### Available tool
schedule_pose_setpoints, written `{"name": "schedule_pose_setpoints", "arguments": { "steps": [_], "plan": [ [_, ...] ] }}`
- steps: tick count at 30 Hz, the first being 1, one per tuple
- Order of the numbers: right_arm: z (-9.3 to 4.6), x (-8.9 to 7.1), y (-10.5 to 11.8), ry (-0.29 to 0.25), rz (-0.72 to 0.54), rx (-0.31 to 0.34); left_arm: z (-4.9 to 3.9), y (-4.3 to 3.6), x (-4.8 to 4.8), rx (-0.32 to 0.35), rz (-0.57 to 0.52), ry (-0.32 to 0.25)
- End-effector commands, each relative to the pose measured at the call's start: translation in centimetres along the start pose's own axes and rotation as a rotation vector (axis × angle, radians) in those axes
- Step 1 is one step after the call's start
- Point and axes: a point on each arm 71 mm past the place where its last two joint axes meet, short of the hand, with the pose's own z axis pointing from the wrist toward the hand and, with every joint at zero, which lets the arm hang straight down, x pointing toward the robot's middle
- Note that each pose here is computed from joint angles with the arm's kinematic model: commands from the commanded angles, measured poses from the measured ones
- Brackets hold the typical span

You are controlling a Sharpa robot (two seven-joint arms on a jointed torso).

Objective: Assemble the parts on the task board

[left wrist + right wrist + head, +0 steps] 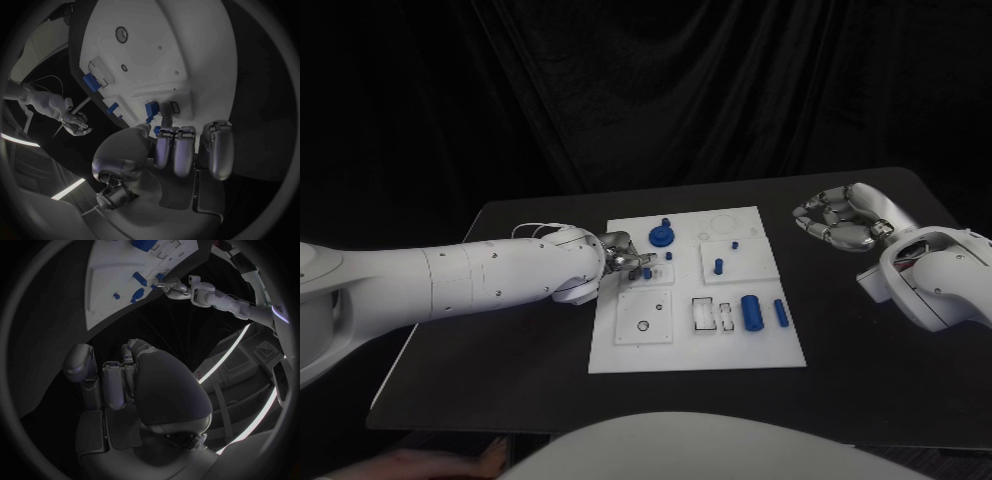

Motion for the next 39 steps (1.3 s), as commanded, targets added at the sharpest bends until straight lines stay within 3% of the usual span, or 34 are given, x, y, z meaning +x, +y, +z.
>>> {"name": "schedule_pose_setpoints", "arguments": {
  "steps": [1,16,39],
  "plan": [
    [-0.1,0.1,-0.2,0.006,-0.003,0.015,-0.13,-0.11,0.11,0.023,-0.011,-0.006],
    [-0.2,0.0,-0.4,0.005,-0.003,0.019,-1.06,-0.39,0.18,0.104,-0.023,-0.012],
    [-0.3,0.2,-0.5,0.010,-0.002,0.022,-1.12,0.24,0.37,0.069,-0.008,0.033]
  ]
}}
